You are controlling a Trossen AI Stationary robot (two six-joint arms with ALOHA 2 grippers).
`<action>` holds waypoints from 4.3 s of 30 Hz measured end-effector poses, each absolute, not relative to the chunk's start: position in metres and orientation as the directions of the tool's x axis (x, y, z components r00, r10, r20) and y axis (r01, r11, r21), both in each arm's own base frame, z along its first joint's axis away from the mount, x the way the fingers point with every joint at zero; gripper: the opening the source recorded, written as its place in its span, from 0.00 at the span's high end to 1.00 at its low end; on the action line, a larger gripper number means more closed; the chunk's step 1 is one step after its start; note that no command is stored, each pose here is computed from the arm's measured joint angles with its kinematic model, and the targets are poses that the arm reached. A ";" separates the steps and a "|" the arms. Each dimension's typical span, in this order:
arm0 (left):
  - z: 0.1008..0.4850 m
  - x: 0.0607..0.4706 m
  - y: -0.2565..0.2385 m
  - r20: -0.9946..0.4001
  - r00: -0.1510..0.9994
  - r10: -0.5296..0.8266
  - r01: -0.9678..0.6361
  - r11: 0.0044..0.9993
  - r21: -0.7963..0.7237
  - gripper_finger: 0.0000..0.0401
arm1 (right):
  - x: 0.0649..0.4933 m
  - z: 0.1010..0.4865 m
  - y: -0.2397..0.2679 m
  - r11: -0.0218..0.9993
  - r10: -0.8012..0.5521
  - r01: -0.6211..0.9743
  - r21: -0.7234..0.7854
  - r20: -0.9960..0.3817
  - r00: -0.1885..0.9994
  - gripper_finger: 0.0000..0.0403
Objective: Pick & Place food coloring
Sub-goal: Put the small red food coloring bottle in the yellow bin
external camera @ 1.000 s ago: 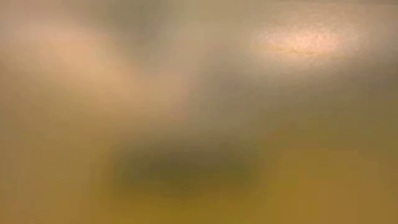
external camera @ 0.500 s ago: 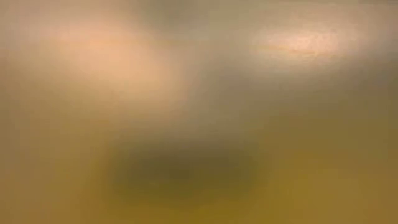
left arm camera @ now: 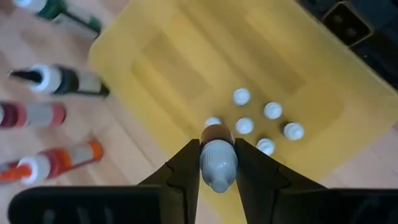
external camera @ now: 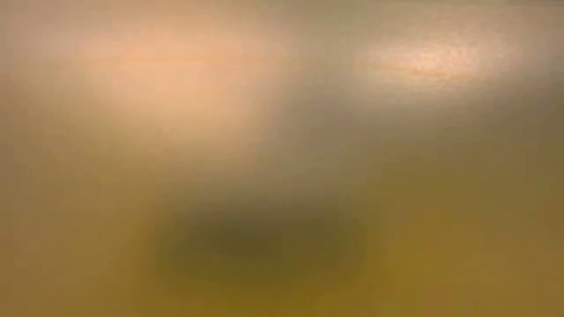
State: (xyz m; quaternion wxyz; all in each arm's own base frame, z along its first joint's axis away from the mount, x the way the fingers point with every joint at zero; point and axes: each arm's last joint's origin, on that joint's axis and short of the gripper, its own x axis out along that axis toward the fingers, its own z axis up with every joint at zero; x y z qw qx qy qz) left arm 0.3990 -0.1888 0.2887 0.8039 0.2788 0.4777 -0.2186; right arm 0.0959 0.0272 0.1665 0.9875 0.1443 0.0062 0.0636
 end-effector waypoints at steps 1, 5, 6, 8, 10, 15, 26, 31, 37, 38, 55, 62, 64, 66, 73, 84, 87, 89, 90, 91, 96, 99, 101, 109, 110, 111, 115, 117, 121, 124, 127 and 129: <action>0.287 0.399 -0.192 -0.891 0.446 -0.087 0.627 0.741 0.241 0.80 | 0.096 0.167 0.027 0.950 0.127 -0.124 0.286 0.006 0.992 0.66; 0.282 0.399 -0.195 -0.896 0.437 -0.085 0.639 0.730 0.242 0.80 | 0.096 0.167 0.027 0.950 0.127 -0.124 0.286 0.006 0.992 0.66; 0.282 0.399 -0.195 -0.895 0.438 -0.084 0.638 0.731 0.243 0.80 | 0.096 0.166 0.027 0.950 0.127 -0.124 0.286 0.006 0.992 0.66; 0.282 0.401 -0.192 -0.893 0.444 -0.073 0.629 0.736 0.252 0.80 | 0.096 0.167 0.027 0.950 0.127 -0.124 0.286 0.006 0.992 0.66; 0.283 0.403 -0.189 -0.886 0.461 -0.048 0.610 0.742 0.278 0.80 | 0.096 0.167 0.027 0.950 0.127 -0.124 0.286 0.007 0.992 0.66; 0.260 0.417 -0.188 -0.889 0.458 0.001 0.608 0.729 0.314 0.80 | 0.096 0.167 0.027 0.950 0.127 -0.123 0.286 0.006 0.992 0.66; 0.224 0.440 -0.187 -0.891 0.453 0.015 0.625 0.707 0.330 0.80 | 0.096 0.167 0.027 0.950 0.127 -0.123 0.286 0.005 0.992 0.66; 0.205 0.447 -0.185 -0.903 0.429 0.029 0.645 0.690 0.329 0.80 | 0.096 0.167 0.027 0.950 0.127 -0.123 0.286 0.006 0.992 0.66; 0.192 0.449 -0.186 -0.915 0.400 0.041 0.677 0.660 0.326 0.80 | 0.096 0.166 0.027 0.950 0.127 -0.123 0.286 0.006 0.992 0.66; 0.191 0.450 -0.186 -0.914 0.403 0.042 0.680 0.655 0.330 0.80 | 0.096 0.167 0.027 0.950 0.126 -0.123 0.286 0.007 0.992 0.66; 0.228 0.447 -0.186 -0.922 0.384 0.054 0.667 0.674 0.317 0.80 | 0.096 0.167 0.027 0.950 0.127 -0.123 0.286 0.007 0.992 0.66; 0.274 0.431 -0.193 -0.945 0.323 -0.042 0.639 0.747 0.186 0.80 | 0.096 0.166 0.027 0.950 0.127 -0.123 0.286 0.006 0.992 0.66; 0.279 0.422 -0.197 -0.950 0.307 -0.060 0.632 0.759 0.157 0.80 | 0.096 0.167 0.027 0.950 0.127 -0.123 0.286 0.006 0.992 0.66; 0.286 0.411 -0.201 -0.950 0.303 -0.070 0.627 0.766 0.143 0.80 | 0.096 0.167 0.027 0.950 0.127 -0.123 0.286 0.006 0.992 0.66; 0.286 0.371 -0.199 -0.945 0.324 -0.033 0.552 0.819 0.160 0.80 | 0.096 0.167 0.027 0.950 0.127 -0.123 0.286 0.006 0.992 0.66; 0.263 0.333 -0.184 -0.926 0.373 -0.056 0.219 0.975 0.029 0.80 | 0.096 0.166 0.027 0.950 0.127 -0.123 0.286 0.005 0.992 0.66; 0.259 0.340 -0.181 -0.925 0.377 -0.050 0.149 0.989 0.008 0.80 | 0.096 0.166 0.027 0.950 0.127 -0.123 0.286 0.005 0.992 0.66; 0.253 0.344 -0.180 -0.932 0.359 -0.047 0.116 0.993 -0.005 0.80 | 0.096 0.167 0.027 0.950 0.127 -0.123 0.286 0.006 0.992 0.66; 0.251 0.346 -0.179 -0.937 0.345 -0.051 0.109 0.994 -0.014 0.80 | 0.096 0.166 0.027 0.950 0.127 -0.123 0.286 0.006 0.992 0.66; 0.249 0.349 -0.180 -0.939 0.339 -0.057 0.108 0.994 -0.022 0.80 | 0.096 0.166 0.027 0.950 0.127 -0.123 0.286 0.006 0.992 0.66; 0.235 0.359 -0.186 -0.955 0.287 -0.078 0.133 0.990 -0.041 0.80 | 0.096 0.166 0.027 0.950 0.127 -0.123 0.286 0.005 0.992 0.66; 0.236 0.365 -0.187 -0.954 0.289 -0.078 0.137 0.990 -0.039 0.80 | 0.096 0.167 0.027 0.950 0.126 -0.123 0.286 0.006 0.992 0.66; 0.236 0.369 -0.186 -0.954 0.290 -0.075 0.130 0.991 -0.039 0.80 | 0.096 0.167 0.027 0.950 0.127 -0.123 0.286 0.006 0.992 0.66; 0.238 0.374 -0.178 -0.954 0.293 -0.068 0.103 0.994 -0.039 0.80 | 0.096 0.167 0.027 0.950 0.127 -0.123 0.286 0.006 0.992 0.66; 0.238 0.374 -0.178 -0.953 0.296 -0.069 0.102 0.994 -0.040 0.80 | 0.096 0.167 0.027 0.950 0.127 -0.123 0.286 0.006 0.992 0.66; 0.240 0.375 -0.178 -0.952 0.299 -0.070 0.108 0.993 -0.039 0.80 | 0.096 0.167 0.027 0.950 0.126 -0.123 0.286 0.006 0.992 0.66; 0.252 0.378 -0.179 -0.939 0.339 -0.060 0.207 0.978 0.013 0.80 | 0.096 0.167 0.027 0.950 0.127 -0.123 0.286 0.006 0.992 0.66; 0.258 0.378 -0.179 -0.936 0.348 -0.055 0.296 0.953 0.054 0.80 | 0.096 0.167 0.027 0.950 0.127 -0.123 0.286 0.006 0.992 0.66; 0.272 0.381 -0.183 -0.921 0.377 -0.102 0.524 0.843 0.121 0.80 | 0.096 0.167 0.027 0.950 0.127 -0.123 0.286 0.006 0.992 0.66; 0.284 0.380 -0.187 -0.912 0.381 -0.153 0.659 0.737 0.151 0.80 | 0.096 0.167 0.027 0.950 0.127 -0.123 0.286 0.006 0.992 0.66; 0.292 0.376 -0.197 -0.903 0.391 -0.178 0.741 0.644 0.193 0.80 | 0.096 0.167 0.027 0.950 0.127 -0.123 0.286 0.006 0.992 0.66; 0.293 0.369 -0.207 -0.908 0.379 -0.181 0.789 0.576 0.214 0.80 | 0.096 0.167 0.027 0.950 0.127 -0.123 0.286 0.006 0.992 0.66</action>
